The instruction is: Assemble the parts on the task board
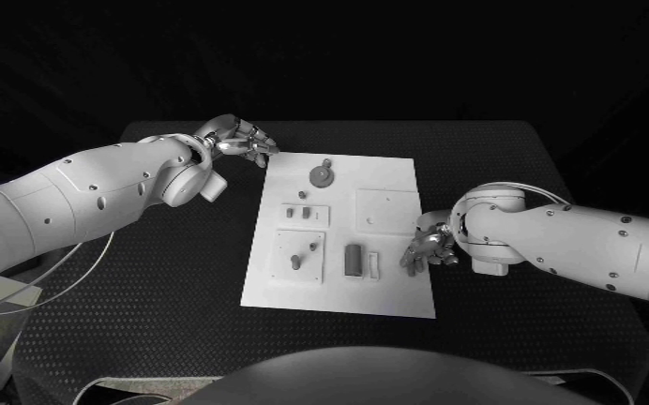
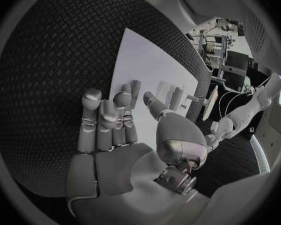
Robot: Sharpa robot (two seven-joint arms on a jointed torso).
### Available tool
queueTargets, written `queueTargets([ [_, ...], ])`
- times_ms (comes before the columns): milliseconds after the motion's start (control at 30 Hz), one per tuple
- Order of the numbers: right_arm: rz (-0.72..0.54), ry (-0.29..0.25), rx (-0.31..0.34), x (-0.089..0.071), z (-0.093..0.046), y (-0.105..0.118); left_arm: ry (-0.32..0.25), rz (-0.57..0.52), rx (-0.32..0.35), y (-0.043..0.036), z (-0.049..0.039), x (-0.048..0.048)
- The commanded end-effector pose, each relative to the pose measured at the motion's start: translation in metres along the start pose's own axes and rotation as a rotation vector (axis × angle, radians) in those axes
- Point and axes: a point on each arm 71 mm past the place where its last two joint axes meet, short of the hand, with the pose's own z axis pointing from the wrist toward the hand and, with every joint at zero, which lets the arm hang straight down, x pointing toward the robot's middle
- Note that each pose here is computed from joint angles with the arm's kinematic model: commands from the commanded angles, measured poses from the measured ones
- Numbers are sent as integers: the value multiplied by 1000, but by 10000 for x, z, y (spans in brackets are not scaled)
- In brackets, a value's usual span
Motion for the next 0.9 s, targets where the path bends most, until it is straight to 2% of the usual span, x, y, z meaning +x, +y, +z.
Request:
queueTargets([
  [33,-87,-18,37,41,33,-24,15,-1,11,-19,4,20],
  [400,-130,-79,53,39,27,1,13,-1,9,-14,-2,12],
  [700,-163,-189,42,19,2,58,14,-1,9,-13,-3,11],
  [900,-176,-239,27,11,-16,108,13,-1,8,-9,-6,6],
])
